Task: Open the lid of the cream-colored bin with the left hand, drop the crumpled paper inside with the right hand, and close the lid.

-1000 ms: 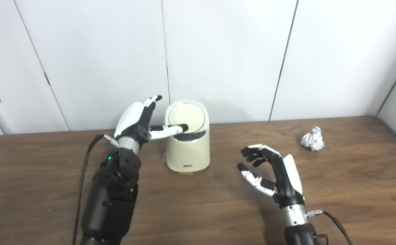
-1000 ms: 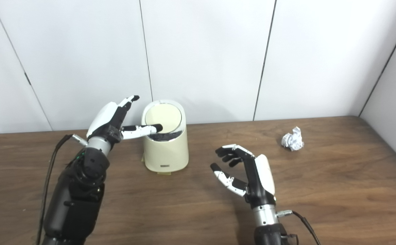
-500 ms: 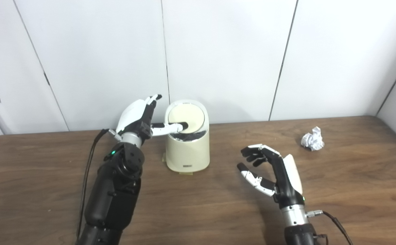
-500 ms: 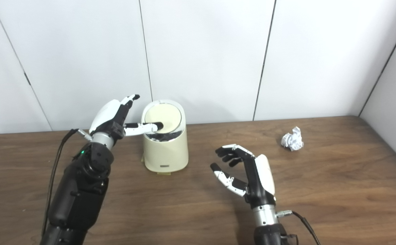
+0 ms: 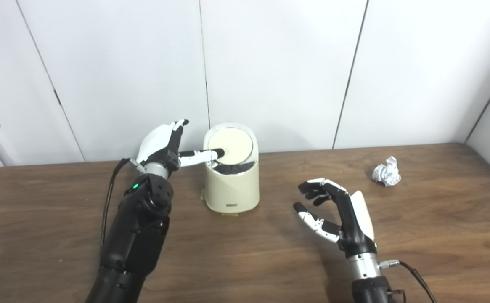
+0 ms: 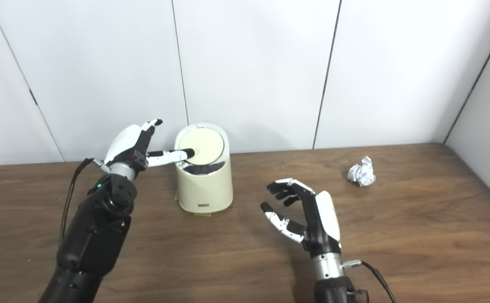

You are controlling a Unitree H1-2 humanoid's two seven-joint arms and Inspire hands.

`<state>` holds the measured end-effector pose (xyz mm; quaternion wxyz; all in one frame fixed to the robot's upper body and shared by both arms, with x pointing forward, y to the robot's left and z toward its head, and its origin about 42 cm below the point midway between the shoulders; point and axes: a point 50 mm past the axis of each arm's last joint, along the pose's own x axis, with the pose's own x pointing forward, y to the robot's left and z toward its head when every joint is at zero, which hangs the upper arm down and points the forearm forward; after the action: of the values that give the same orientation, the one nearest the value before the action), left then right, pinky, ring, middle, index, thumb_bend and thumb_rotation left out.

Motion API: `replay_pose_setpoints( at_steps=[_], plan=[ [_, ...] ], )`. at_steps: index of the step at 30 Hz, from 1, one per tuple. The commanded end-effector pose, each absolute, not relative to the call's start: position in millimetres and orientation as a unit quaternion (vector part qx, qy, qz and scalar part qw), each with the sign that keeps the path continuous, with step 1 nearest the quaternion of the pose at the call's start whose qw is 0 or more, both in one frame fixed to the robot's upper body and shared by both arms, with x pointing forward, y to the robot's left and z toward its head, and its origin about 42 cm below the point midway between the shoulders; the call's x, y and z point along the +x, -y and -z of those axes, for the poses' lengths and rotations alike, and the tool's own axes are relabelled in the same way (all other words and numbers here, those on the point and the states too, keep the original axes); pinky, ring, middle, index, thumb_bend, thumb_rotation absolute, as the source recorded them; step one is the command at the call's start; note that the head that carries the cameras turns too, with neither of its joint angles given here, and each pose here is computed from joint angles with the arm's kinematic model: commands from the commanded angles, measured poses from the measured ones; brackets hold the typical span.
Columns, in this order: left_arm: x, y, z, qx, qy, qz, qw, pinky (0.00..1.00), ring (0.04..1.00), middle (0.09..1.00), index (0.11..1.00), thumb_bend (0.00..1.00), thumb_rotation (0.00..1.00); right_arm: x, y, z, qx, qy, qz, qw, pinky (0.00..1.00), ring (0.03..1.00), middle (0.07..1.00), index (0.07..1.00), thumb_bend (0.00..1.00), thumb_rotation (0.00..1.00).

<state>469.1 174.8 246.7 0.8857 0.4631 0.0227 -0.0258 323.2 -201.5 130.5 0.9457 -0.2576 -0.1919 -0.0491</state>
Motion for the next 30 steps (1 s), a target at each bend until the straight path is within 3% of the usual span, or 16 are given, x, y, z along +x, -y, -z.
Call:
replay_pose_setpoints(
  at_steps=[1,30],
  plan=[
    [479.7,-171.9,-277.3,0.468,0.015,0.001,0.884,1.00,1.000,1.000,1.000,0.89,0.54,312.9,202.2,-104.5,-0.269,0.156,0.043,0.949,0.48,0.574,0.606,0.595,0.25,0.26],
    [480.9,-164.3,-276.7,0.475,0.017,0.005,0.880,1.00,1.000,1.000,1.000,0.92,0.54,314.8,200.1,-105.4,-0.269,0.159,0.042,0.949,0.47,0.572,0.605,0.596,0.24,0.26]
  ],
)
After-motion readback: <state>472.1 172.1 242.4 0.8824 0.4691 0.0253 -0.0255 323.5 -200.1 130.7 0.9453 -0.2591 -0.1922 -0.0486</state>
